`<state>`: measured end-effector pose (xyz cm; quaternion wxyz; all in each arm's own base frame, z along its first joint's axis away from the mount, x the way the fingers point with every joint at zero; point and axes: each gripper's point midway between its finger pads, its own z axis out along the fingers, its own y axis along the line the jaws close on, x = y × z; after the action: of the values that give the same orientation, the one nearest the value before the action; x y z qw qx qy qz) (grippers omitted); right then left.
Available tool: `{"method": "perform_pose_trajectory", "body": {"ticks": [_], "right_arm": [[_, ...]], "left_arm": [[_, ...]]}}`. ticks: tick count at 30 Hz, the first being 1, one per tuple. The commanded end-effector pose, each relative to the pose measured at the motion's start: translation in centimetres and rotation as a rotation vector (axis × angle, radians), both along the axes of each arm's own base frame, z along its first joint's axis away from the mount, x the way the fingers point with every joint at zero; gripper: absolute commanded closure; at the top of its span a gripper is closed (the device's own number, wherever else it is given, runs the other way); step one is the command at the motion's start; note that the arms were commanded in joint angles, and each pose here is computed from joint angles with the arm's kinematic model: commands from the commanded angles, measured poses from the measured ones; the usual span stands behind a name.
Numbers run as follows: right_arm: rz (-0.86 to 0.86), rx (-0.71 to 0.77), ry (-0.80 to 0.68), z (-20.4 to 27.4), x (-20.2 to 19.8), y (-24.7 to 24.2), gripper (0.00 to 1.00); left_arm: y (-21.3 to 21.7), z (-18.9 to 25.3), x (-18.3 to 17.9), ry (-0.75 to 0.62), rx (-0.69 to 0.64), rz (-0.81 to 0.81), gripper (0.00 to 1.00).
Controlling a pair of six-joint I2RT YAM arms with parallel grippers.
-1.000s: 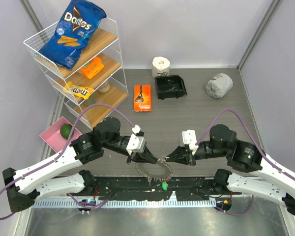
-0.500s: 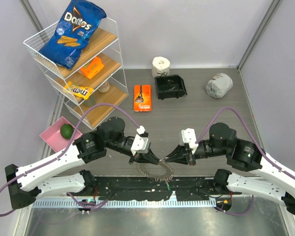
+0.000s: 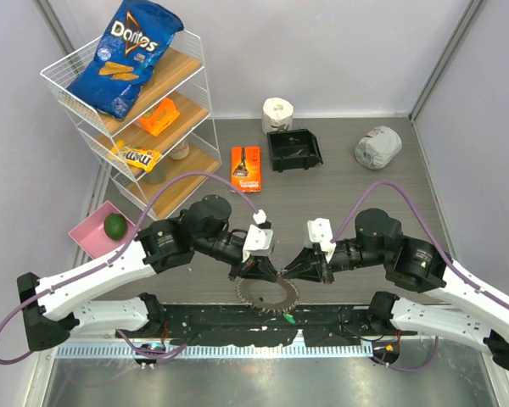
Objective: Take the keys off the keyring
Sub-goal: Remove the key from the keyring.
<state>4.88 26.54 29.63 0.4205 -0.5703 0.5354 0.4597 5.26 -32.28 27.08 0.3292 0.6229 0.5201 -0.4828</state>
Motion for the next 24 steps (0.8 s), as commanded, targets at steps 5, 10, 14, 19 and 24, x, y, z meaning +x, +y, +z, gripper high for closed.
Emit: {"method": "perform_pose_trajectory", "body": {"ticks": [5, 10, 14, 19, 24], "right_arm": [[0.064, 0.154, -0.041, 5.0, -1.0, 0.7, 0.95], [0.061, 0.149, -0.031, 4.9, -1.1, 0.6, 0.95], [0.065, 0.156, -0.03, 4.9, -1.3, 0.3, 0.95], [0.074, 0.145, -0.013, 4.4, -1.5, 0.3, 0.95], [0.085, 0.126, 0.018, 3.6, -1.7, 0.5, 0.95]], "left_arm": [[-1.0, 0.0, 2.1, 0.081, 0.096, 0.136, 1.0], [-1.0, 0.3, 3.4, 0.114, 0.072, 0.196, 1.0], [-0.5, 0.4, 4.6, 0.163, 0.067, 0.266, 1.0], [-0.3, 0.6, 5.4, 0.214, 0.058, 0.309, 1.0], [0.0, 0.7, 6.3, 0.233, 0.039, 0.359, 1.0]]}}
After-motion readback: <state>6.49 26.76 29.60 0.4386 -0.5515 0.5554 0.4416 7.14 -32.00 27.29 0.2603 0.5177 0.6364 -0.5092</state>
